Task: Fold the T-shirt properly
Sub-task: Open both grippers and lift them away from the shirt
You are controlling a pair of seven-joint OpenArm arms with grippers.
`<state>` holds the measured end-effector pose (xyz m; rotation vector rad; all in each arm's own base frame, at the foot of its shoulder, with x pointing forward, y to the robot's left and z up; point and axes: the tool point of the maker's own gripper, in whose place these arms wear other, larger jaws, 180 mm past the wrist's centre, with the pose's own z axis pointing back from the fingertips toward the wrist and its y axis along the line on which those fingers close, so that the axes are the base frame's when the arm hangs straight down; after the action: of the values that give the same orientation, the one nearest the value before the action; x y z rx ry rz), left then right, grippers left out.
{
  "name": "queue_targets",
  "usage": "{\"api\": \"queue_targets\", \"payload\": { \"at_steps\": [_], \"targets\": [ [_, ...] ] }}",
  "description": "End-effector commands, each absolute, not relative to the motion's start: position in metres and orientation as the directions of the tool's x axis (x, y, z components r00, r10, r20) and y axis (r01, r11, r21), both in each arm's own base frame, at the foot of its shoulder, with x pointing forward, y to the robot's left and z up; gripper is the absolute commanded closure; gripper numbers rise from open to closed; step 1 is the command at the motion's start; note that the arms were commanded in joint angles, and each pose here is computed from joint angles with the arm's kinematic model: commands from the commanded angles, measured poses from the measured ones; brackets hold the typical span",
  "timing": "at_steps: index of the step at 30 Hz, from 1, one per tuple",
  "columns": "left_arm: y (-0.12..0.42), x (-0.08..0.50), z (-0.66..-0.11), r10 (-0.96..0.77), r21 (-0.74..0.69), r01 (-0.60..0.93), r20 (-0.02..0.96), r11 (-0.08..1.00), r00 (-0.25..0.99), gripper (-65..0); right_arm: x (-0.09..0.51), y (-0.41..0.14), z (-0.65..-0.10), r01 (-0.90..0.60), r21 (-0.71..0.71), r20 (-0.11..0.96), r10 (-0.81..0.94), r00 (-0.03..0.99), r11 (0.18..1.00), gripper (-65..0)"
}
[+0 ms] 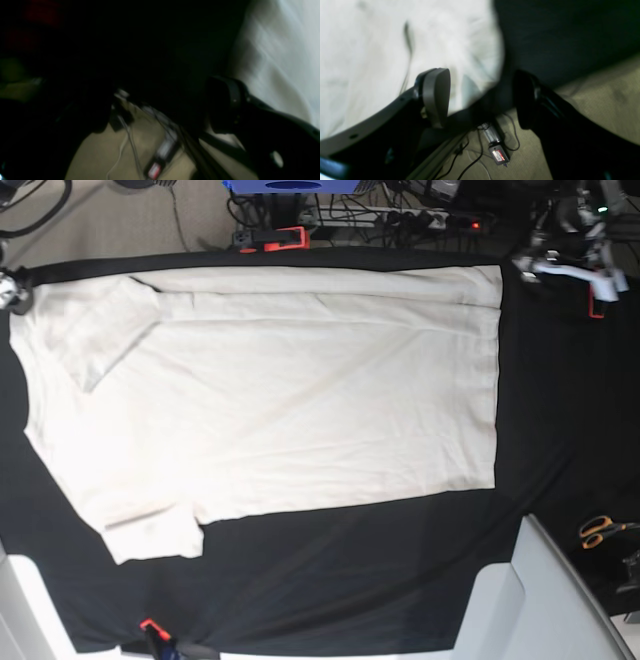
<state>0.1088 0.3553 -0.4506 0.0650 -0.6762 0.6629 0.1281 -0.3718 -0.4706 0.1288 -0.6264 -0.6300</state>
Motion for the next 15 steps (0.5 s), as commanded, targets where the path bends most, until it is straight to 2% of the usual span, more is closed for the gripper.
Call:
{"api": "queue_targets", "payload": {
  "at_steps": [1, 6, 10, 15],
  "targets": [
    [0.370, 0.116, -0.434, 0.529, -0.150, -0.588, 0.646, 0.795, 0.550, -56.3, 0.136, -0.393, -0.450, 0.502, 0.265, 0.573, -0.554, 0.605, 0.823, -38.3],
    [0.395, 0.149, -0.398, 0.460, -0.133, -0.556, 0.731, 0.820, 0.503, -56.3, 0.175, -0.423, -0.410, 0.440, 0.199, 0.665, -0.451, 0.596, 0.876, -38.7],
    [0.379, 0.199, -0.380, 0.368, -0.132, -0.433, 0.770, 0.892, 0.522, -56.3, 0.242, -0.431, -0.395, 0.314, 0.159, 0.691, -0.333, 0.641, 0.936, -38.7],
    [0.349, 0.255, -0.366, 0.270, -0.133, -0.280, 0.799, 0.951, 0.538, -56.1, 0.333, -0.421, -0.397, 0.183, 0.170, 0.742, -0.248, 0.623, 0.968, -38.9]
  ]
}}
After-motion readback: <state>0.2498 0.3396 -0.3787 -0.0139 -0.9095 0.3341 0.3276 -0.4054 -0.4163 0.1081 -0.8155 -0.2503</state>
